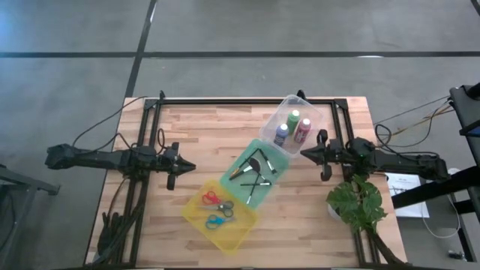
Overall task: Pick & Place Paint Supplies
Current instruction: Return to Home Position
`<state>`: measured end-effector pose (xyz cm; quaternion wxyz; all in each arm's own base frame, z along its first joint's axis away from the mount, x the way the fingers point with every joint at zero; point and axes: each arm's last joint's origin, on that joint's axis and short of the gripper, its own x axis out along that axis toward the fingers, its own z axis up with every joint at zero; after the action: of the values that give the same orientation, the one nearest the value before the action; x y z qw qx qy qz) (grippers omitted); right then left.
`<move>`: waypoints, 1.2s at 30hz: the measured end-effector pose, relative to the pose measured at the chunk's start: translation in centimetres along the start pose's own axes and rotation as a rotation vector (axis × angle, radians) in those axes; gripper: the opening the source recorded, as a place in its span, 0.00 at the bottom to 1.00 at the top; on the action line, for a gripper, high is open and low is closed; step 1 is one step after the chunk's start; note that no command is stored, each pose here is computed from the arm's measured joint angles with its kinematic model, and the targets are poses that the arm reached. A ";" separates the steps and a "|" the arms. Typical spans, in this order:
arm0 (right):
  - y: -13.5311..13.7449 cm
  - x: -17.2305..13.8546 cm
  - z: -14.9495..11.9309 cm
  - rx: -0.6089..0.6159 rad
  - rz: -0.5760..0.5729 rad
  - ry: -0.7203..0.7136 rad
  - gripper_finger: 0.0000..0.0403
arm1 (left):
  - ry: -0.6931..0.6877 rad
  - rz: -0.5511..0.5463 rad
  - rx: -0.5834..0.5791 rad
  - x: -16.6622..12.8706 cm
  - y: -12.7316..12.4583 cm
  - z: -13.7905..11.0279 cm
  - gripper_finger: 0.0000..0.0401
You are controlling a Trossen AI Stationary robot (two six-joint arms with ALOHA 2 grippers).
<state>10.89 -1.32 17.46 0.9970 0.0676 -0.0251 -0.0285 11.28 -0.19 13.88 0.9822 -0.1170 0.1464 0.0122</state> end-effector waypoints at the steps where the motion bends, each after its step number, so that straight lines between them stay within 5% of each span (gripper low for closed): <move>1: 0.0 0.0 0.0 -0.004 0.000 0.003 0.02 | 0.000 0.000 0.000 0.0 0.0 0.0 0.14; 17: 0.5 -1.4 -0.2 -0.038 0.109 0.048 0.02 | 0.000 0.000 0.000 0.0 0.0 0.0 0.14; 24: 1.0 -2.0 1.4 -0.164 0.114 0.073 0.02 | 0.001 0.000 0.000 0.0 0.0 0.0 0.14; 36: 0.3 -1.9 -1.9 0.398 -0.110 0.475 0.02 | 0.003 0.001 -0.001 0.0 0.0 0.0 0.14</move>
<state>9.12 -0.63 15.51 0.9392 0.2673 0.2072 -0.0601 11.30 -0.19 13.84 0.9819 -0.1174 0.1480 0.0125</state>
